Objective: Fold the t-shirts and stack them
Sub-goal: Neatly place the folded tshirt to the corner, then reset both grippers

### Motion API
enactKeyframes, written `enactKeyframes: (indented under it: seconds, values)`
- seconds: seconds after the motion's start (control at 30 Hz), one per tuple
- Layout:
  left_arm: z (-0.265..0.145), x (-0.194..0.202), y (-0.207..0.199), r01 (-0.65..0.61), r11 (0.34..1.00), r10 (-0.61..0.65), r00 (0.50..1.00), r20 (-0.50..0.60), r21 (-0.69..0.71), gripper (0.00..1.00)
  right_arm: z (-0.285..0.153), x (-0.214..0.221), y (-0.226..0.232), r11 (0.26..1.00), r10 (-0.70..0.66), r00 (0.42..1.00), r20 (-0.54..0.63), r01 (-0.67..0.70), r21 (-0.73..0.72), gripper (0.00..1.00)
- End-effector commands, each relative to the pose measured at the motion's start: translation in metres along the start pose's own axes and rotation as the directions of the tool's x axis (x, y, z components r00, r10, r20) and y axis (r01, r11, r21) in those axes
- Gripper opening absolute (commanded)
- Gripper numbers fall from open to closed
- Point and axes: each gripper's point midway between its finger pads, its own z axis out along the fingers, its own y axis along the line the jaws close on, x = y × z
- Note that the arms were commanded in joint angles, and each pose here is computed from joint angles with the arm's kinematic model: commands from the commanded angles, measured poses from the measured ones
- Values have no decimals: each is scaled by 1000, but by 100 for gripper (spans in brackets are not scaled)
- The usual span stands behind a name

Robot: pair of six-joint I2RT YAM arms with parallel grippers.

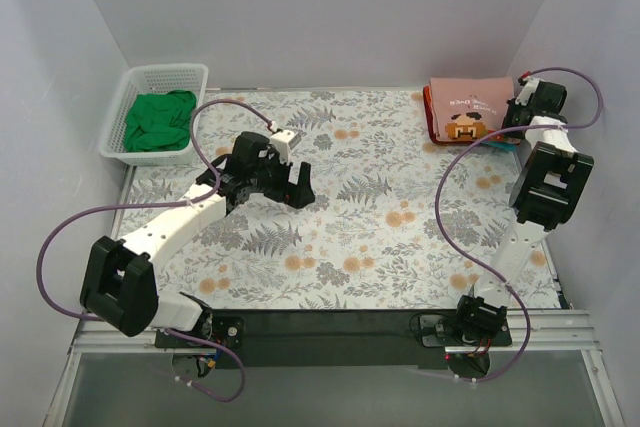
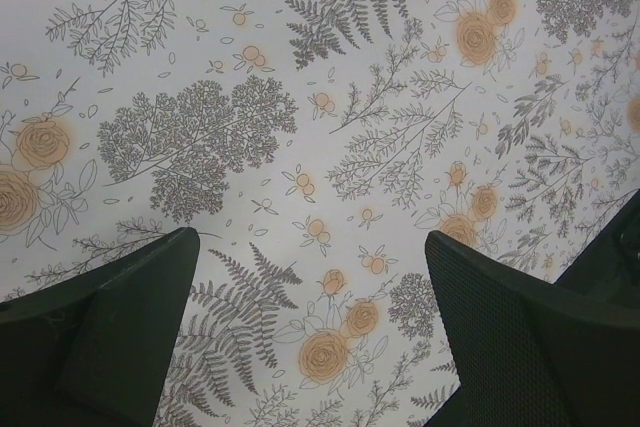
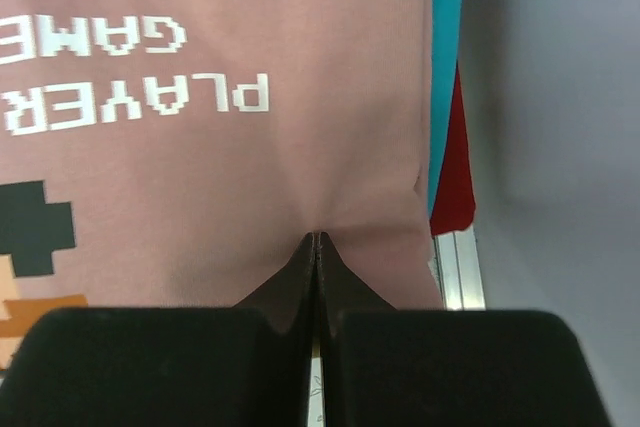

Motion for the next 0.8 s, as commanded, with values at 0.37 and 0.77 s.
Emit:
enactKeyframes:
  seconds: [0.37,0.77]
  values:
    - [-37,-34,6,78,996,-78,997,7,-44,97,-112,-93,2,976,-212,944,253,192,101,62]
    - [-70,-9,60,253,967,-253,963,-97,-15,97,-247,3,101,888,-364,919,150,391,-240,98]
